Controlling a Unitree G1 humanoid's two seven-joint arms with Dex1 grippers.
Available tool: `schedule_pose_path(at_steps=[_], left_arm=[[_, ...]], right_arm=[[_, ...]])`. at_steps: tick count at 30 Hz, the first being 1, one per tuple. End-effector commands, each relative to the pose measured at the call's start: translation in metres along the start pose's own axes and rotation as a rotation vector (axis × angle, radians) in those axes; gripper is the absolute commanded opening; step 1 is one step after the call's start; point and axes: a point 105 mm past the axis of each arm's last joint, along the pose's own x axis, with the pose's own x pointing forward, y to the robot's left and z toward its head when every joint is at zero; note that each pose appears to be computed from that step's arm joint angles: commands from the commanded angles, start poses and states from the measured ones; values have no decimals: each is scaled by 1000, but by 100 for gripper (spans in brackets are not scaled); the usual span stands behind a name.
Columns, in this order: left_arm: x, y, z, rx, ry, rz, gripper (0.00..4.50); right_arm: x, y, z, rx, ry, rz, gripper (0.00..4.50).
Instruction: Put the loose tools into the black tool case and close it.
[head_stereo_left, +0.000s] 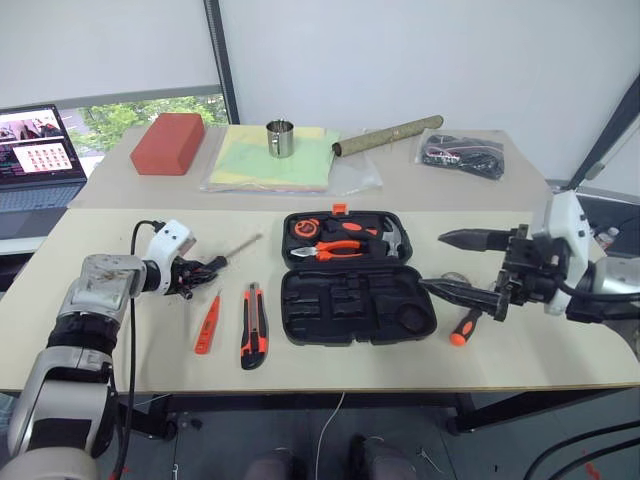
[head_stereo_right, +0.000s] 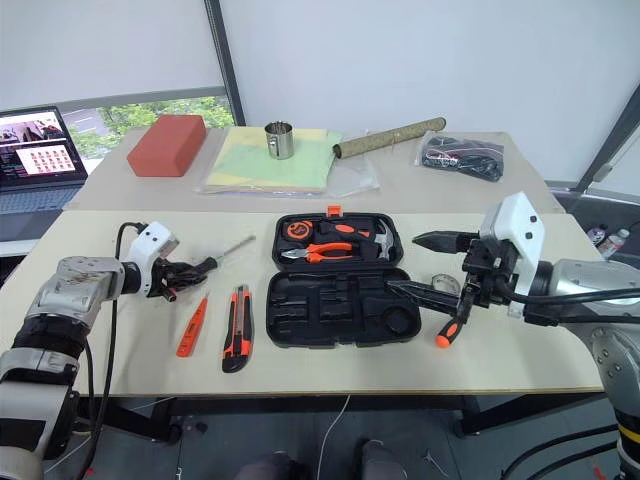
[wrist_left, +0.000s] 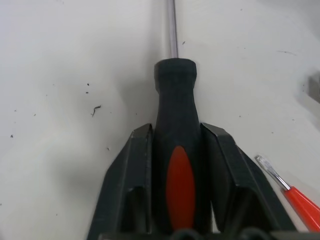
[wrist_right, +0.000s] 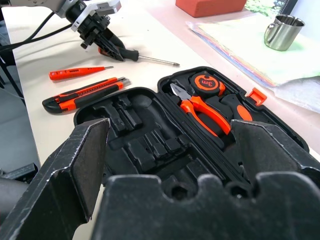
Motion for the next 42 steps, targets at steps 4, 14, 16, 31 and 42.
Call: schedule_pose_path(at_steps=[4, 14, 16, 31, 42], left_arm=[[-14, 0, 77, 184, -296, 11, 97], [16, -115, 129, 516, -266, -528, 97], [29, -125, 130, 531, -228, -545, 97], [69, -154, 125, 633, -104, -611, 97], [65, -161, 141, 621, -163, -639, 395]], right_arm=[[-3, 6, 1, -10, 27, 5, 450], [-8, 15, -16, 6, 93, -46, 450], [-8, 17, -18, 11, 93, -60, 450], [-14, 14, -27, 30, 106, -167, 450], [-16, 14, -27, 28, 104, -174, 450]])
